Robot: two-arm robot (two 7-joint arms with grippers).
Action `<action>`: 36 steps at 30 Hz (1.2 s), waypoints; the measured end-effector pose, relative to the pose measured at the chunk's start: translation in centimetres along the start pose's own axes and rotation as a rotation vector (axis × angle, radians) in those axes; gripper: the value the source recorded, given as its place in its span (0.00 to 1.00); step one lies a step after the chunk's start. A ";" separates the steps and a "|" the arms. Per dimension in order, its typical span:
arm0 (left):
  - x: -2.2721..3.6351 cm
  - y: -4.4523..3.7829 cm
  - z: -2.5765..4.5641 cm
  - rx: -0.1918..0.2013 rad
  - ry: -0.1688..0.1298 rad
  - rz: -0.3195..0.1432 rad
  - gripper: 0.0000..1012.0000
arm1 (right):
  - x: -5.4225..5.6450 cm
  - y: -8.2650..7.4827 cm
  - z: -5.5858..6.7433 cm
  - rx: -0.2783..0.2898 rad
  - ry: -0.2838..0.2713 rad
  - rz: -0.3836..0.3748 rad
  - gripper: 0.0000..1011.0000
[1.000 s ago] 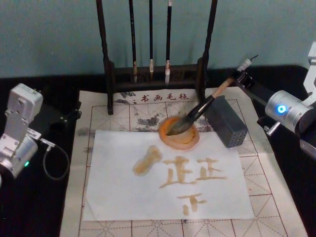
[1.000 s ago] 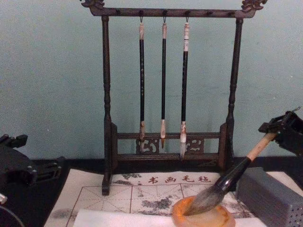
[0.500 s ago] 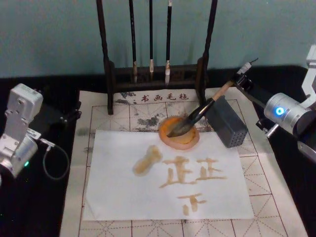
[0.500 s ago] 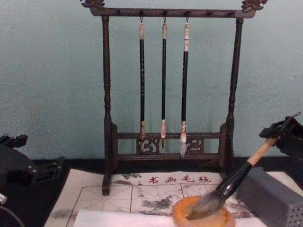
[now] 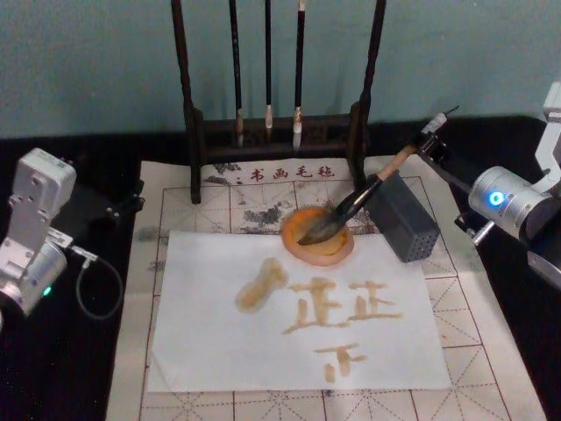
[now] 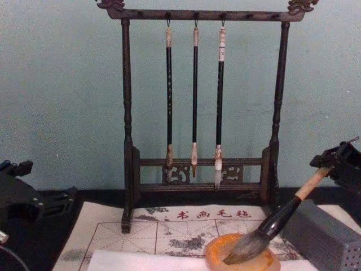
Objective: Pick up the brush from the inkstone, write on the paper, then place the brush back to its original position.
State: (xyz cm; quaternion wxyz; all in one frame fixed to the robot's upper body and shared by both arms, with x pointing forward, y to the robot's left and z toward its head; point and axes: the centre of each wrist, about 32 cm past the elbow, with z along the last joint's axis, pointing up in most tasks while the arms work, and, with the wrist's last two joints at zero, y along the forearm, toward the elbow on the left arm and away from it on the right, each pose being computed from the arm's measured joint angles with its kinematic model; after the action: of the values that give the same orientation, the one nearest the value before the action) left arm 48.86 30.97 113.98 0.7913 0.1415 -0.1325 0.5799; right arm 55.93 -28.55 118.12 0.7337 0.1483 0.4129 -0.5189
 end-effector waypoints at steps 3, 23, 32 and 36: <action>0.00 0.00 0.00 0.000 0.000 0.000 0.99 | 0.0 0.0 -0.1 0.001 -0.008 -0.006 0.19; 0.00 0.00 0.00 0.000 0.000 0.000 0.99 | 0.0 0.0 0.0 0.002 -0.007 -0.003 0.19; 0.00 0.00 0.00 0.000 0.000 0.000 0.99 | 0.0 0.0 0.0 0.002 -0.006 -0.001 0.27; 0.00 0.00 0.00 0.000 0.000 0.000 0.99 | 0.0 0.0 0.0 0.002 -0.006 -0.001 0.42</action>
State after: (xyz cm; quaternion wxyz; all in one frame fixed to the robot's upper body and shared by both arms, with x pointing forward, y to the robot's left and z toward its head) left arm 48.86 30.97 113.98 0.7913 0.1415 -0.1325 0.5799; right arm 55.92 -28.54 118.16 0.7346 0.1471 0.4103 -0.5201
